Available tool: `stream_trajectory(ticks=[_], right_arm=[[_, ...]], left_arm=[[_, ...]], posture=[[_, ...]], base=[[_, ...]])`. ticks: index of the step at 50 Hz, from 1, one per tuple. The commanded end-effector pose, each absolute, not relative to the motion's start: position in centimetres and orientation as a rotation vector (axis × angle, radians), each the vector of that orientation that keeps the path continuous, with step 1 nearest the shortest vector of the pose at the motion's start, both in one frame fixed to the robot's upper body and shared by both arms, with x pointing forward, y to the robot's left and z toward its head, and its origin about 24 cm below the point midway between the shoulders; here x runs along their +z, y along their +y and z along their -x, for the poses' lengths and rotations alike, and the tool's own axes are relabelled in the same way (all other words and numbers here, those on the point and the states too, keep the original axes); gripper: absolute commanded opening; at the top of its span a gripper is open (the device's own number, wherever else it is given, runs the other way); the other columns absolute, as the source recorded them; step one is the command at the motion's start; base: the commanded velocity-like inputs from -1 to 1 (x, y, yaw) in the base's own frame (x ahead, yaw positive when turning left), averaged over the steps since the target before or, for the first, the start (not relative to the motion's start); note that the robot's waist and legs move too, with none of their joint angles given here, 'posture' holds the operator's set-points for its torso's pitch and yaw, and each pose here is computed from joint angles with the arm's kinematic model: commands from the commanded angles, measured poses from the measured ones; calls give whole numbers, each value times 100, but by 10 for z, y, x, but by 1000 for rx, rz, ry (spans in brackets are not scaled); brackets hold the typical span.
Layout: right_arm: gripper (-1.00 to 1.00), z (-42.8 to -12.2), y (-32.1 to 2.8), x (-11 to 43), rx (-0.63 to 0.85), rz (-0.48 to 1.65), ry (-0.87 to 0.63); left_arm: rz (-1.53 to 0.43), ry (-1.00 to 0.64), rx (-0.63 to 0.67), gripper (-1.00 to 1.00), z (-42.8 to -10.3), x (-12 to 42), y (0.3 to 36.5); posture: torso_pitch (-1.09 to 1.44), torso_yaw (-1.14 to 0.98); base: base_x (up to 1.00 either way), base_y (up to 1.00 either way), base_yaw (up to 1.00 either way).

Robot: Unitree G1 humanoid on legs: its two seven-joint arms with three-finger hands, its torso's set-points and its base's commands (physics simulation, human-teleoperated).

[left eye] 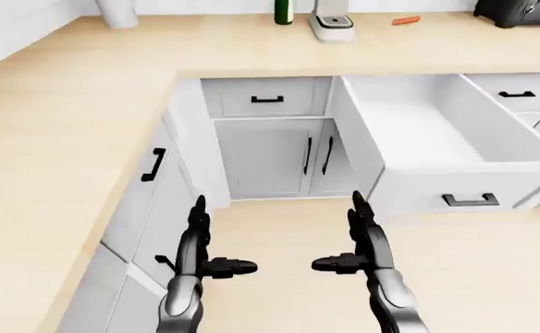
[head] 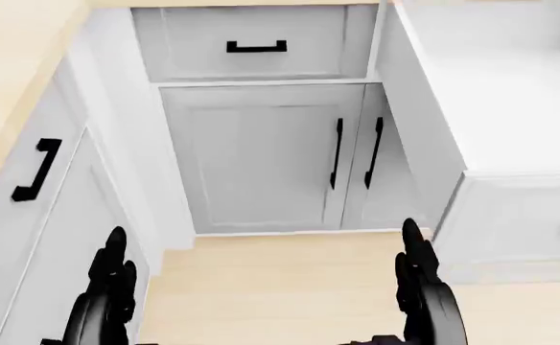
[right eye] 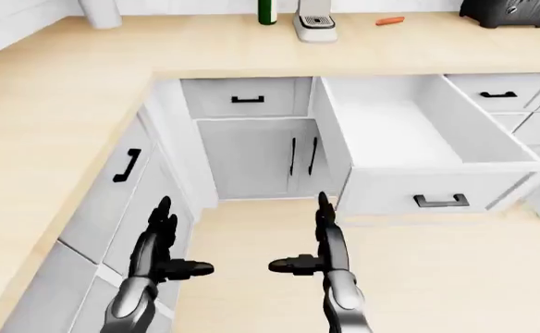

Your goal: Close the right drawer.

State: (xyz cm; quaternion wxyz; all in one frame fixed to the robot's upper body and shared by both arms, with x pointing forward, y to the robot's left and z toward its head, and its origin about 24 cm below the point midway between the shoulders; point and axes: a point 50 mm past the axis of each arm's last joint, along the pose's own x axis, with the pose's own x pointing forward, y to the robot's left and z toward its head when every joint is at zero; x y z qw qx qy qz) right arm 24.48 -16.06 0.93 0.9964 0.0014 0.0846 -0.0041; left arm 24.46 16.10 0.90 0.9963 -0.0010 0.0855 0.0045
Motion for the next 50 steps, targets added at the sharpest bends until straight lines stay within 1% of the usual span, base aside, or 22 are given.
stream_trajectory(ticks=[1, 2, 3, 4, 5, 8, 11, 12, 13, 14, 16, 17, 21, 23, 28, 30, 33, 34, 39, 41, 47, 50], right_arm=[[100, -246, -159, 63, 14, 35, -131], [100, -245, -160, 70, -1, 34, -154], [100, -242, -157, 76, 32, 32, -202], [100, -243, -158, 81, 19, 27, -231], [100, -242, -158, 86, 5, 40, -259], [100, -234, -158, 102, 12, 29, -331], [100, -226, -156, 121, 19, 53, -409], [100, -224, -156, 125, 12, 77, -435], [100, -221, -155, 128, 17, 78, -456], [100, -217, -154, 137, 16, 95, -498], [100, -209, -151, 149, 17, 115, -543], [100, -207, -149, 151, 17, 135, -563], [100, -194, -142, 167, 37, 179, -659], [100, -188, -139, 173, 47, 192, -704], [100, -179, -140, 179, 49, 186, -772], [100, -172, -138, 187, 43, 211, -827], [100, -171, -137, 189, 50, 219, -847], [100, -171, -139, 191, 48, 169, -851], [100, -170, -140, 193, 40, 191, -884], [100, -171, -142, 193, -2, 236, -907], [100, -181, -145, 186, -13, 236, -886], [100, -180, -149, 188, -31, 214, -893]], left_arm=[[16, -163, 85, 100, -252, 76, 175], [13, -193, 100, 100, -249, 81, 175], [-27, -222, 88, 100, -246, 84, 172], [-48, -243, 78, 100, -244, 89, 170], [-72, -270, 96, 100, -242, 94, 169], [-101, -311, 94, 100, -236, 104, 167], [-57, -373, 103, 100, -229, 121, 168], [-51, -457, 141, 100, -224, 134, 171], [-36, -483, 152, 100, -221, 141, 173], [-48, -558, 163, 100, -212, 153, 174], [-46, -609, 165, 100, -206, 162, 174], [-35, -631, 141, 100, -202, 164, 171], [-22, -728, 150, 100, -192, 173, 171], [-20, -767, 119, 100, -185, 179, 168], [-16, -875, 132, 100, -168, 194, 168], [-17, -903, 127, 100, -163, 199, 168], [20, -922, 118, 100, -154, 209, 168], [19, -937, 118, 100, -151, 212, 168], [30, -969, 113, 100, -142, 222, 167], [39, -992, 110, 100, -136, 227, 167], [48, -1027, 101, 100, -130, 232, 165], [48, -1029, 99, 100, -130, 233, 165]], posture=[[0, 0], [0, 0], [0, 0], [0, 0], [0, 0], [0, 0], [0, 0], [0, 0], [0, 0], [0, 0], [0, 0], [0, 0], [0, 0], [0, 0], [0, 0], [0, 0], [0, 0], [0, 0], [0, 0], [0, 0], [0, 0], [0, 0]], base=[[0, 0, 0], [0, 0, 0], [0, 0, 0], [0, 0, 0], [0, 0, 0], [0, 0, 0], [0, 0, 0], [0, 0, 0], [0, 0, 0], [0, 0, 0], [0, 0, 0], [0, 0, 0], [0, 0, 0], [0, 0, 0], [0, 0, 0], [0, 0, 0], [0, 0, 0], [0, 0, 0], [0, 0, 0], [0, 0, 0], [0, 0, 0], [0, 0, 0]])
